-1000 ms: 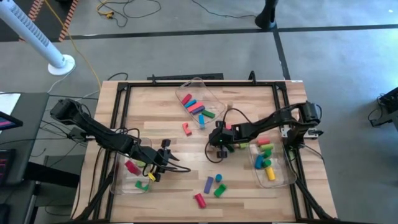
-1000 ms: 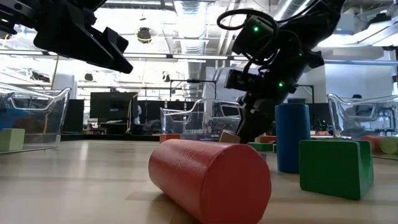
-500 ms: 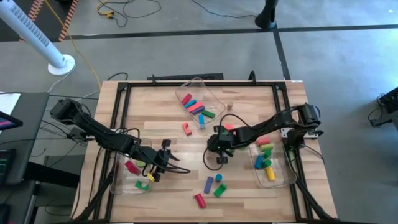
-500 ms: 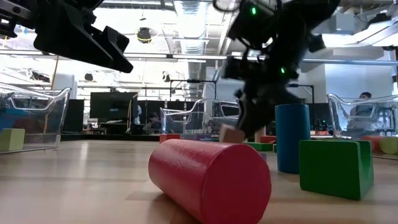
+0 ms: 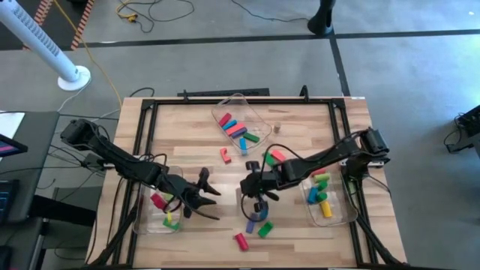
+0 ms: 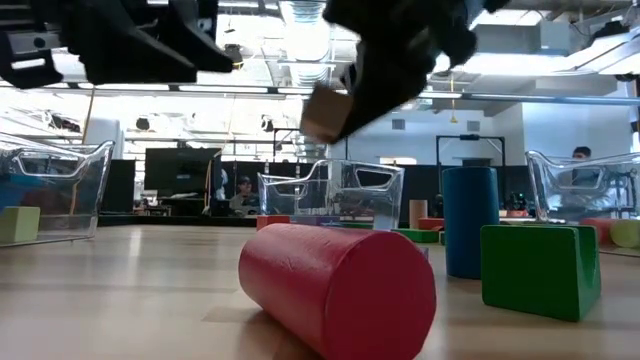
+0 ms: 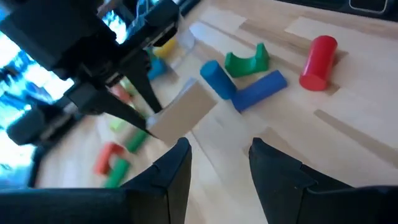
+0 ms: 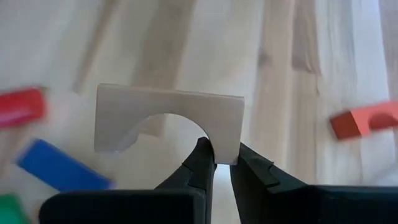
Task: Sort blocks by size
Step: Put the brown arc block into the left transparent bin
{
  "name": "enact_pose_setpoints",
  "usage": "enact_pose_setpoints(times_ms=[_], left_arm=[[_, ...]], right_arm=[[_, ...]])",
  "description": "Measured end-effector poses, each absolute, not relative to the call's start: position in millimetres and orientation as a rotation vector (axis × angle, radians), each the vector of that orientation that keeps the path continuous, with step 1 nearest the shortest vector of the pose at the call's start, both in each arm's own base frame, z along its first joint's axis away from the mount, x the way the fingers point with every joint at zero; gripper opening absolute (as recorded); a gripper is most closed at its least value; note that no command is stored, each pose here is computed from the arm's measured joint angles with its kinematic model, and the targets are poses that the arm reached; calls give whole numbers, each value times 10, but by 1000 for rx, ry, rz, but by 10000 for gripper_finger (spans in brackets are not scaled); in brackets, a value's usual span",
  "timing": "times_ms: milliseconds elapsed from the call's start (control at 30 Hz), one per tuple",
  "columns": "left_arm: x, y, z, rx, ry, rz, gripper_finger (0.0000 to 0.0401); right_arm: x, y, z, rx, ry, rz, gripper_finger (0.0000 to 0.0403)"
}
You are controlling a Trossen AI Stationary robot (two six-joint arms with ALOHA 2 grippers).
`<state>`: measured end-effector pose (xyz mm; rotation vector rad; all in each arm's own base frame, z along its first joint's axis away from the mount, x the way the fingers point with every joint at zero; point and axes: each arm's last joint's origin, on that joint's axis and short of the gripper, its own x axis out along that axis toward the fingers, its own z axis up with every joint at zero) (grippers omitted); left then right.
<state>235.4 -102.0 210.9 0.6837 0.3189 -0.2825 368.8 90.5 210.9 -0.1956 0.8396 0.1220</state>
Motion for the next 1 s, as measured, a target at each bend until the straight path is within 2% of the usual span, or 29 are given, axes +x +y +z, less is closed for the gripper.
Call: enact_pose_setpoints(times_ms=[233, 700, 900, 1000], left_arm=[[2370, -1066, 2189, 872, 236, -311, 151], [2401, -1179, 2353, 1025, 145, -338, 153], [2612, -1278, 2258, 1115, 206, -324, 190], [2731, -1346, 2190, 1166, 272, -260, 216]], right_arm=[[3728, 1104, 2321, -193, 780, 170, 68], [3780, 1117, 2447, -121, 740, 177, 68], [3821, 1022, 2461, -50, 731, 207, 68], [3817, 999, 2450, -47, 746, 201, 68]])
